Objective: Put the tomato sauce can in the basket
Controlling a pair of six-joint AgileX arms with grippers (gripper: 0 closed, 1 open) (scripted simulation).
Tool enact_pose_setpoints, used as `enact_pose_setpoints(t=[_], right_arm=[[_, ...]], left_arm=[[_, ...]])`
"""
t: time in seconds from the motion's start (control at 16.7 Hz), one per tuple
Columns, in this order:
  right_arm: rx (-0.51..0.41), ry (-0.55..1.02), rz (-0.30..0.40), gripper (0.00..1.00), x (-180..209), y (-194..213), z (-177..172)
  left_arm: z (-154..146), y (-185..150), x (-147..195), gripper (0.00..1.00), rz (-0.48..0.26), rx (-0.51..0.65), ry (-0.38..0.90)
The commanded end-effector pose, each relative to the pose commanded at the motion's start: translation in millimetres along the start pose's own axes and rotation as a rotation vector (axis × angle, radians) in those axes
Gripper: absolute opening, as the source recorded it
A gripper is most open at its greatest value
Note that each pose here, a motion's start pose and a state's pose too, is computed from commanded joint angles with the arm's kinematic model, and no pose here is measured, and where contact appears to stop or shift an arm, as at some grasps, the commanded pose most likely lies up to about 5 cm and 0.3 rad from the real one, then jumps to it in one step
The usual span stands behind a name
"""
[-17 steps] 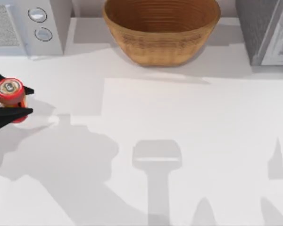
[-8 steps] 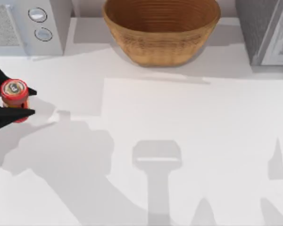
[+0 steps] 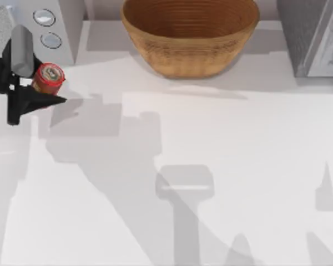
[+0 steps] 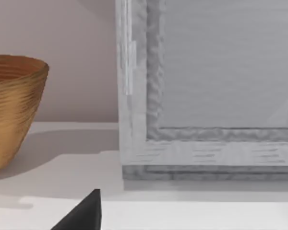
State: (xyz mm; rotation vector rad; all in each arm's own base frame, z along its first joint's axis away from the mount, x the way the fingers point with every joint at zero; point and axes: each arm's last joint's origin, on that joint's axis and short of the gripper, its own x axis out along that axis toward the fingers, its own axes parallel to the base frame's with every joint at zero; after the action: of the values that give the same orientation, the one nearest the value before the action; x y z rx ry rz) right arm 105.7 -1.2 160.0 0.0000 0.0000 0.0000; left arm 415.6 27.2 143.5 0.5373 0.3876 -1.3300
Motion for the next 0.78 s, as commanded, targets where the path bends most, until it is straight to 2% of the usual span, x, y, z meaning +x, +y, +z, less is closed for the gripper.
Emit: enact_pose_setpoints(t=[0.24,0.48,0.6,0.78], right_arm=[[0.000,0.000,0.000,1.00,0,0,0],[0.000,0.000,0.000,1.00,0,0,0],[0.000,0.000,0.000,1.00,0,0,0],[0.000,0.000,0.000,1.00,0,0,0]], left_arm=[[53,38,29,0.00,0.217,-0.011,0.050],[118,57,61,0.00,0.433,-0.079,-0.082],[148,58,77,0.00,0.501,-0.132,-0.190],[182,52,100,0.00,0.544,-0.220,-0.345]])
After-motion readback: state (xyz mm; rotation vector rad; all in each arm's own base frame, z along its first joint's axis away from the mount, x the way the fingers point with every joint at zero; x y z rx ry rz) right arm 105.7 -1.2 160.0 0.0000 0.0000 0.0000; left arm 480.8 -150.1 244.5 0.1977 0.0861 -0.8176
